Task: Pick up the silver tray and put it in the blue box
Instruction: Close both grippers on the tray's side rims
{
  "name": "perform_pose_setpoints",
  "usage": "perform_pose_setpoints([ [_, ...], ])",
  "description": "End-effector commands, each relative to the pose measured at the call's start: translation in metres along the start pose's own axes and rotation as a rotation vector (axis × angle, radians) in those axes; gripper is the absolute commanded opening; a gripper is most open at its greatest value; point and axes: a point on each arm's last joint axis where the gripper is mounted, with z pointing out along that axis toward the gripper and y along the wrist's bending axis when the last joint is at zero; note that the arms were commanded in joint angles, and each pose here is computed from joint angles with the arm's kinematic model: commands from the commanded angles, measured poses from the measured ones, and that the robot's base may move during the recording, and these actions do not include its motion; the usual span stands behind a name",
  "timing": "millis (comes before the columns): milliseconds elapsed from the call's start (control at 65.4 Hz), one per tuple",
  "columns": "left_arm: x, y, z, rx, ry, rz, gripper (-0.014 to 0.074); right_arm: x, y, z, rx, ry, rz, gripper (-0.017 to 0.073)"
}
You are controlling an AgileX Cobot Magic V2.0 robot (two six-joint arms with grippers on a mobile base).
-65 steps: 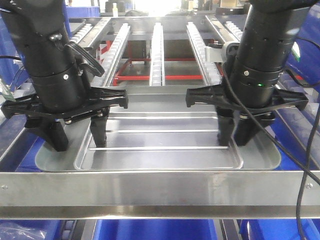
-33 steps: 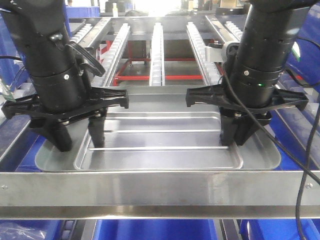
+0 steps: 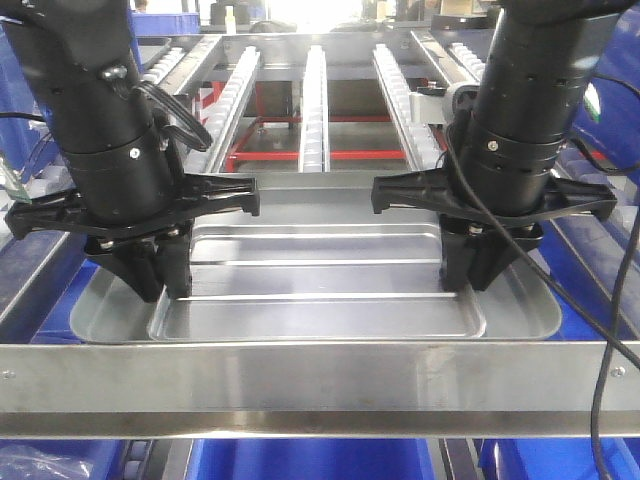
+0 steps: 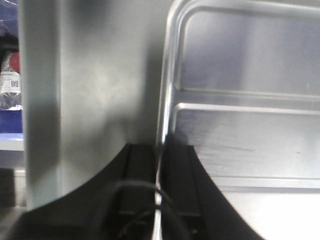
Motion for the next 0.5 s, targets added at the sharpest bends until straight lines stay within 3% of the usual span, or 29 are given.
perform_pose_setpoints([
  [0, -0.0075, -0.0042, -0.0164, 0.027, -0.054, 0.004, -0.0014, -0.0141, 0.0018, -0.0204, -0.035, -0.095, -0.012, 0.005],
  [490, -0.0094, -0.0035, -0.0164, 0.03, -0.068, 0.009, -0.0014, -0.0154, 0.0027, -0.0207, -0.043, -0.107, -0.011, 0.005],
])
